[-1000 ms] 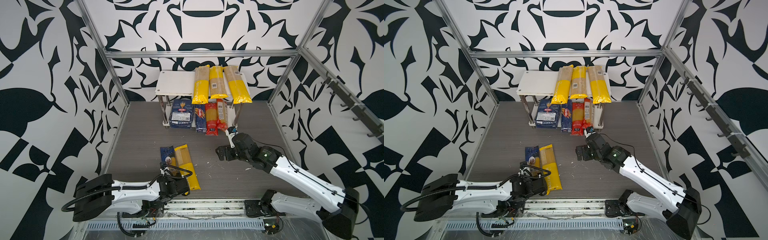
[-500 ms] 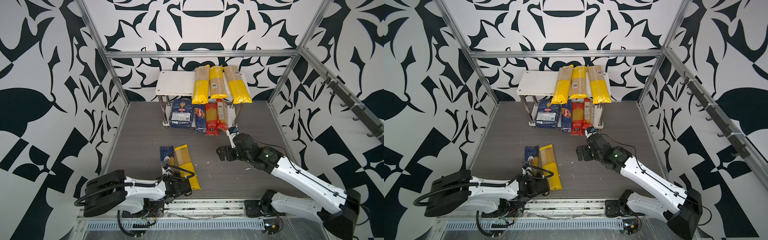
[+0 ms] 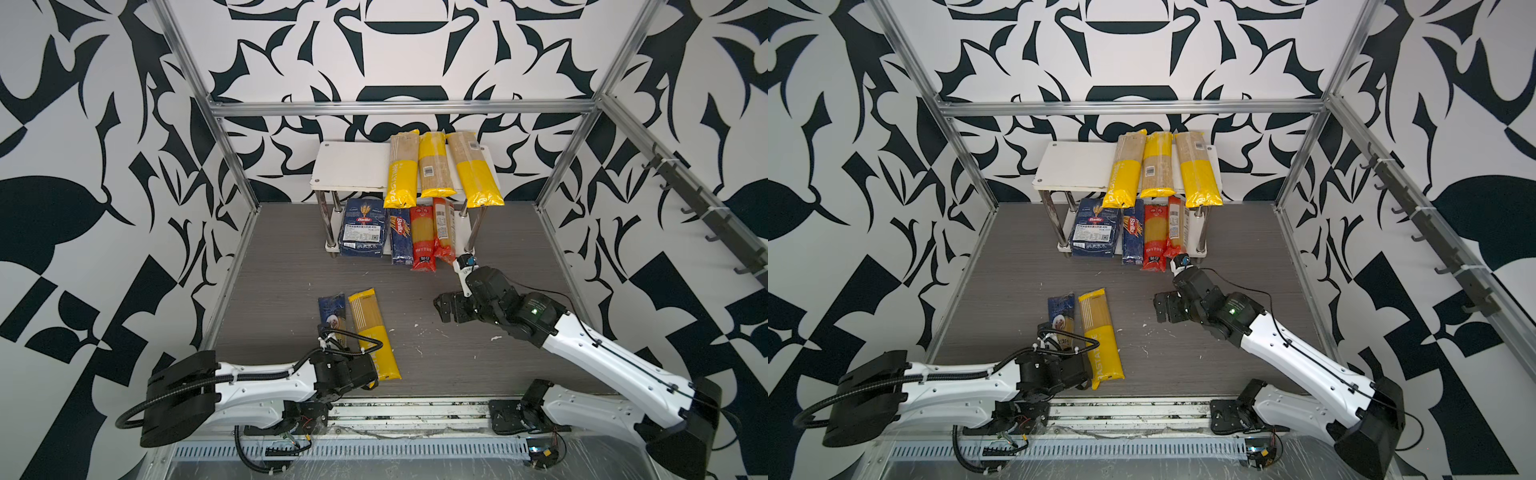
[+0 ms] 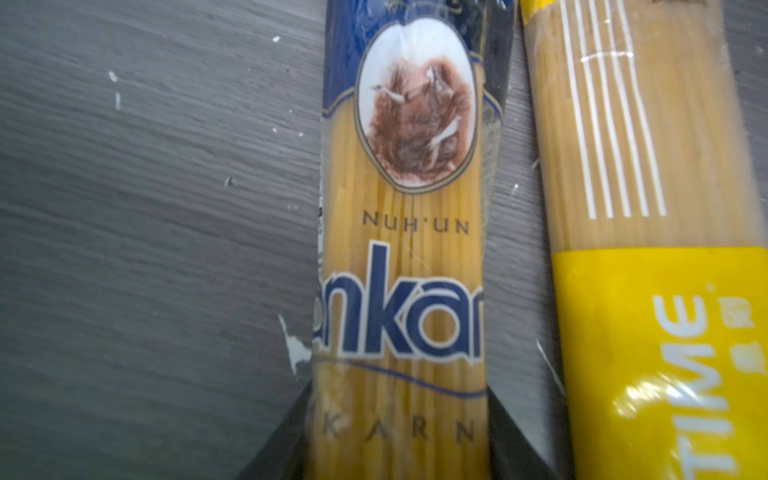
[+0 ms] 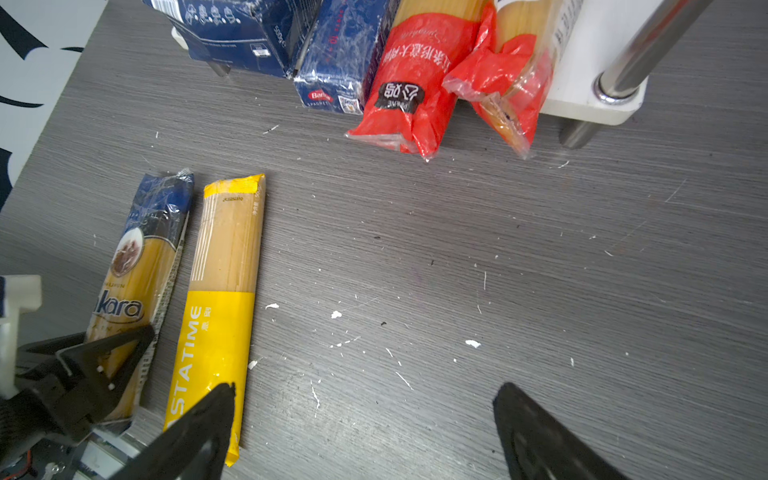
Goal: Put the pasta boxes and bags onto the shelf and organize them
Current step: 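Lift the ankara bag upright with the left gripper off the table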
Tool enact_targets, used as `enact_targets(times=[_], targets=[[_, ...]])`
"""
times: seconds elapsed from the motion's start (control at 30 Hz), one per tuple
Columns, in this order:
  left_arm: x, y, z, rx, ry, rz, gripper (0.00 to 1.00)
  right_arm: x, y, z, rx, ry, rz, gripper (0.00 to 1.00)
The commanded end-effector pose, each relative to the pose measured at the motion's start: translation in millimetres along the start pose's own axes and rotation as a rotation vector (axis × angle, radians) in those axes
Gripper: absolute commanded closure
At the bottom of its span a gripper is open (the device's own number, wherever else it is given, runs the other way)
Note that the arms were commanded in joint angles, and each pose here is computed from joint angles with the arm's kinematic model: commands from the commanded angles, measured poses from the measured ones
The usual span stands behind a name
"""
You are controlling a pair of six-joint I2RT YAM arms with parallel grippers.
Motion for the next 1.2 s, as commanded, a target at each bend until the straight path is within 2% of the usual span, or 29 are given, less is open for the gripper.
enact_targets(times=[0.0,0.07,0.3,0.8,1.17], targets=[[-16,7,8,0.025,0.034,0.016,0.87,-17,4,13,0.008,-0.065,0.02,0.0],[-25,10,17,0.029,0.008,0.014,0.92,-19,2,11,0.009,-0.068,0.02,0.0],[-39,16,31,0.002,-0.042,-0.014,1.0,-20,0,10,0.013,-0.066,0.014,0.0],[-63,22,53,0.015,-0.089,-0.023,1.0,-11,3,10,0.013,-0.055,0.018,0.0],[-122,25,106,0.12,-0.196,0.0,1.0,-12,3,10,0.008,-0.057,0.021,0.0]])
Point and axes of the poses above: each gripper's point midway between its finger pads, its own x axis out along the fingers, its own y axis along the line the jaws close on, z = x × y, the point moved 7 cm from there along -x, back along the fingers, and after that the axes turned 15 degrees about x, right-handed, at the moved point
